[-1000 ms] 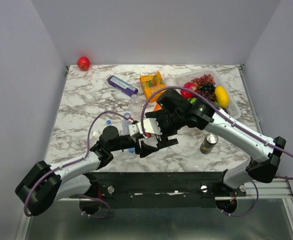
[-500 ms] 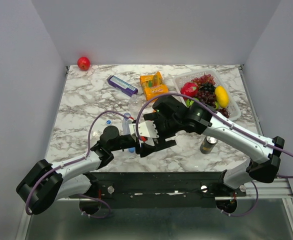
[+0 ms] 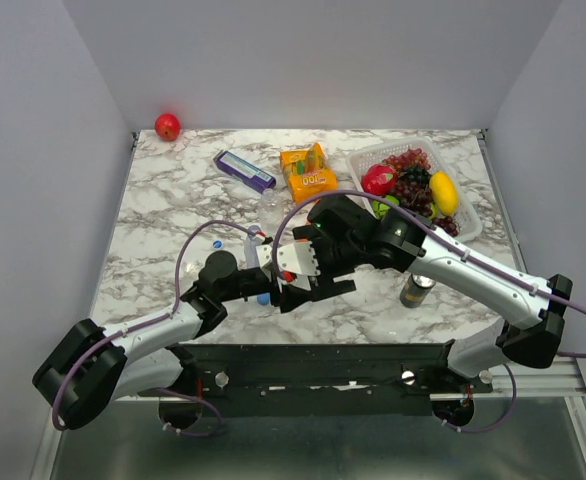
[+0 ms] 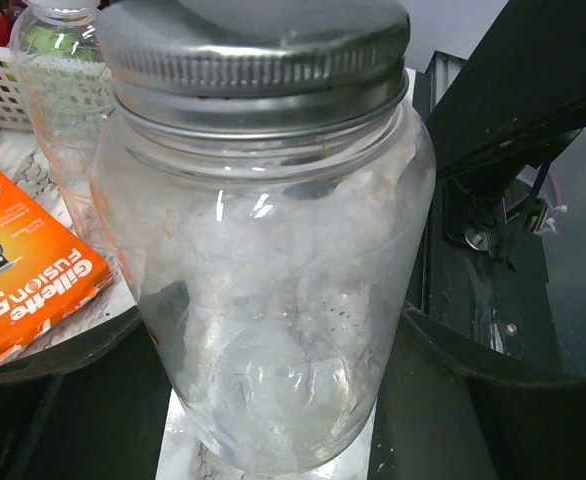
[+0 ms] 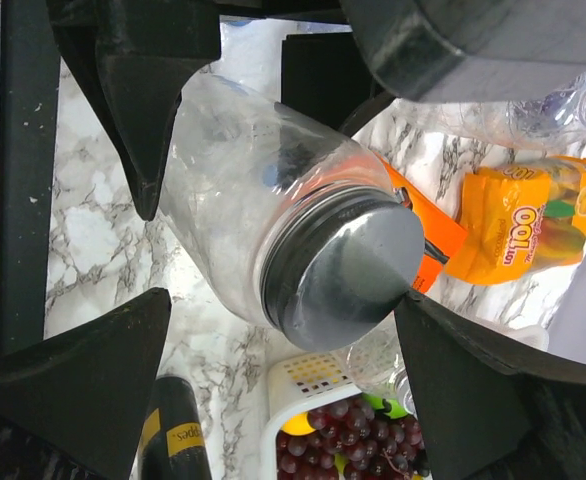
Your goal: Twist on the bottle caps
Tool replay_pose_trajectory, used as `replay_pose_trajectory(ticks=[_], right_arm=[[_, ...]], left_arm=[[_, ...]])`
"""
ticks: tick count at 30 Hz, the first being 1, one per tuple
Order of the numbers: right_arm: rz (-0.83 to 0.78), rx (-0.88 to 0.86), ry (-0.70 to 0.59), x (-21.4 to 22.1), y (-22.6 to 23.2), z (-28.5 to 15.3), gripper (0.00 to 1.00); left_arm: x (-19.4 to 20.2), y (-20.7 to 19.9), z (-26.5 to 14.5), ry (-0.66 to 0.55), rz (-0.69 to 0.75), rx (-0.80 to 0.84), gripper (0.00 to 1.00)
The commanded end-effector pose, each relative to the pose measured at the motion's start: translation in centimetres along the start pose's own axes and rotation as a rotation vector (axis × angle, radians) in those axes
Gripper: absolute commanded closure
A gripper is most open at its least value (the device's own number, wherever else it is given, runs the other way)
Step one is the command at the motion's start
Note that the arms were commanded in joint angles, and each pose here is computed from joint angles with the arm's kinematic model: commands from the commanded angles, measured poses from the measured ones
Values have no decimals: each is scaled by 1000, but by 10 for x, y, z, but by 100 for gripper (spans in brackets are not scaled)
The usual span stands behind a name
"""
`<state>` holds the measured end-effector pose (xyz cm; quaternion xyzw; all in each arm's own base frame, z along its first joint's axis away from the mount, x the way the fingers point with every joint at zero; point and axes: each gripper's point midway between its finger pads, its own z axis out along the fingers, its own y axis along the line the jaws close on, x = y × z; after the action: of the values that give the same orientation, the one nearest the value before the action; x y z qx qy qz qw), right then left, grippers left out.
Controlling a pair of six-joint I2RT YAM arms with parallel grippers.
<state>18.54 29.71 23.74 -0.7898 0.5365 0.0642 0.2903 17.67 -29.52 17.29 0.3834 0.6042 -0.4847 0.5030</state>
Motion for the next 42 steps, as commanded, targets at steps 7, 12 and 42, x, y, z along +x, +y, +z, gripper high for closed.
replay_pose_trajectory(ticks=[7,12,42], right_arm=[[79,-100,55,13,31,-21,0],[131,-138,60,18,47,-35,0],[-162,-201,-412,-41,16,-74,0]], left_arm=[[-26,24,0,-86,44,-97,100],[-28,28,-1,-86,54,-107,100],[-16,-24,9,76,297,224,100]])
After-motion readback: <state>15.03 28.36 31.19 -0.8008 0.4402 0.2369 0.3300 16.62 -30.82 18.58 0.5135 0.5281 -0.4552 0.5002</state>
